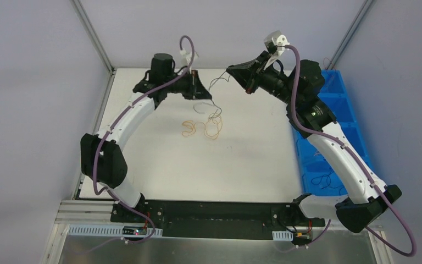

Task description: Untangle the cables

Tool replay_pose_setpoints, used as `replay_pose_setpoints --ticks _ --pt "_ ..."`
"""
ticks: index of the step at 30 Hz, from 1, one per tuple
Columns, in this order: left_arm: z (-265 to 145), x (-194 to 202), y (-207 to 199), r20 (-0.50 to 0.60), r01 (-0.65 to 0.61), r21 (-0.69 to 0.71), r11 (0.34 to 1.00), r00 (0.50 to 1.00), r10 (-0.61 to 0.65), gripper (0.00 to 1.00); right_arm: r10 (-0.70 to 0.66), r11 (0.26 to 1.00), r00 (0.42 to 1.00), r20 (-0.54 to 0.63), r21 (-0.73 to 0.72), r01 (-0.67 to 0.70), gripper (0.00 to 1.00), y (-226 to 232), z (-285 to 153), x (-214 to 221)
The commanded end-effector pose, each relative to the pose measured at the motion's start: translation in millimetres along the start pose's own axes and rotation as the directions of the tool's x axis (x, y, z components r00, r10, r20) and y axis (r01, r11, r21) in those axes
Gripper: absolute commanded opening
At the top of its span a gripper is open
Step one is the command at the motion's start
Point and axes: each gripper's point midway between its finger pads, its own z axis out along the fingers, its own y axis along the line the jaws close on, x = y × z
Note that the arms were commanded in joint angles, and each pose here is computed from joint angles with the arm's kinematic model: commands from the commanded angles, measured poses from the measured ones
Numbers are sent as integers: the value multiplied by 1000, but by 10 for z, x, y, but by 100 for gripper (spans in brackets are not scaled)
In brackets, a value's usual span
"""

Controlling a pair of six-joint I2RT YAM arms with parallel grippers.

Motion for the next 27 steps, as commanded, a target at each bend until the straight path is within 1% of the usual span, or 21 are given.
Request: replay_pose_setpoints --ticks 1,2,3,4,5,6,8,10,12,13,14,17,21,24,27 --pt "-81 424 -390 -76 -115 213 970 988 133 8 -62 993 992 114 108 49 0 -119 -74 -468" --pt "-109 377 -319 -48 -116 188 975 991 127 20 -63 992 991 115 115 50 0 -136 -80 -479" --pt "-150 353 -244 -28 -105 169 980 993 112 42 -63 992 991 117 119 49 0 -137 -88 -494" --pt "-196 302 -194 -4 -106 155 982 994 108 57 -59 992 991 119 120 45 0 -138 -94 -503" --pt "-239 275 -147 10 -110 144 984 994 109 64 -54 992 991 123 119 40 0 -133 -97 -521" --pt "-286 281 -119 17 -121 140 983 993 120 69 -51 992 991 126 119 36 0 -129 -99 -536" --pt "-354 363 -56 23 -181 124 976 983 179 77 -43 992 990 137 123 26 0 -128 -93 -586" --pt "-404 507 44 22 -233 84 969 972 232 83 -42 992 988 149 127 22 0 -132 -83 -647" --pt "-430 614 93 37 -294 82 952 956 292 86 -42 991 986 160 136 20 0 -146 -71 -703" --pt "-441 678 97 42 -317 90 944 948 314 90 -44 990 985 165 138 21 0 -149 -67 -735" --pt "-444 726 101 49 -333 96 938 943 330 91 -43 990 985 165 141 20 0 -158 -56 -750" --pt "-421 815 110 54 -382 103 918 924 379 91 -40 990 985 170 138 17 0 -152 -35 -799" --pt "-311 977 219 37 -474 102 875 880 473 91 -27 990 986 166 142 3 0 -174 -5 -778" --pt "-123 990 241 48 -509 92 856 861 507 91 -15 990 986 169 143 -9 0 -178 6 -787" --pt "96 1002 112 68 -526 125 841 851 521 91 -14 990 985 170 143 -10 0 -175 16 -819"
